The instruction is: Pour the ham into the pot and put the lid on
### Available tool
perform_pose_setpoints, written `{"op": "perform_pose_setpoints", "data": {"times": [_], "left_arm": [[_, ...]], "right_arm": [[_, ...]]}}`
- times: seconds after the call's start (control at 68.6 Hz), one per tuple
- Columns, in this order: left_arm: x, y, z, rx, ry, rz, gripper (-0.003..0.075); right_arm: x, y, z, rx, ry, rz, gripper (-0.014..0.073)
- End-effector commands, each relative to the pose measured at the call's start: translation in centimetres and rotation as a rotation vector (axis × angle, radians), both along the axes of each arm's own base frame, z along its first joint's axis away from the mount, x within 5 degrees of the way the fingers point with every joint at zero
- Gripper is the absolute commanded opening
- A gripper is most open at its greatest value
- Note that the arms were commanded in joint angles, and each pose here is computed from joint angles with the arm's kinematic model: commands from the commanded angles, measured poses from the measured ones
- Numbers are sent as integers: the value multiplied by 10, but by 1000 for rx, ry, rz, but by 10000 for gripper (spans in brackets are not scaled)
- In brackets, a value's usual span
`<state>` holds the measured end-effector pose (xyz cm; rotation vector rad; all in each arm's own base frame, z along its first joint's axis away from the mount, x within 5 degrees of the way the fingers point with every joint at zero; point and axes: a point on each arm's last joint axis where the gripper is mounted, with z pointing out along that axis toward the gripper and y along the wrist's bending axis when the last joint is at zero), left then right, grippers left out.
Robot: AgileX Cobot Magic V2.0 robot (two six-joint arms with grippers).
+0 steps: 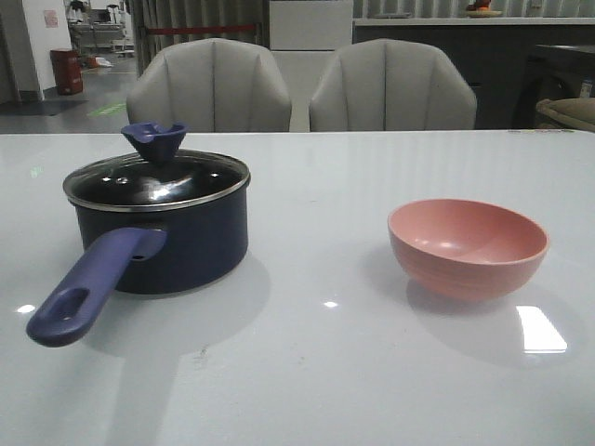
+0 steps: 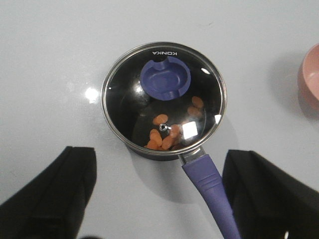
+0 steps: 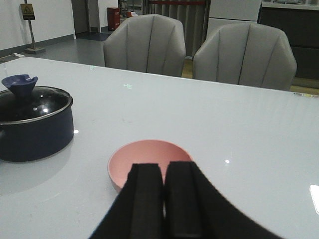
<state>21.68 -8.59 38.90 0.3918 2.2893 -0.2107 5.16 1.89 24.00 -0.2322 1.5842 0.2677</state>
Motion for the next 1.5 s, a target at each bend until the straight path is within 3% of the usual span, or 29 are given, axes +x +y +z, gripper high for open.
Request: {"op": "perform_pose_setpoints", "data": {"times": [0.0,0.423,0.539,0.656,0.67,0.743,1.326,1.487], "left_arm": [[-32,12,12,-90,-203,0,552],[-151,59,-39,-256,-589,1,520],[-171,67,-61,-275,-637,1,400],[-181,71,-78,-284,-660,0,230],[-183,72,-81,-285,-661,0,181],[-185,73,-86,-286,-663,0,105],[-178,70,-111,-270,-614,3,113],[-172,76,-129,-198,-669,138,113]], "right_arm": [[0,-2,15,20,-88,-17,167],[0,-2,15,20,-88,-17,167],[0,-2,15,20,-88,-17,167],[0,-2,15,20,-88,-17,167],[0,-2,15,20,-88,-17,167],[0,-2,15,20,-88,-17,167],[0,-2,15,20,-88,-17,167],[0,-2,15,20,-88,-17,167]]}}
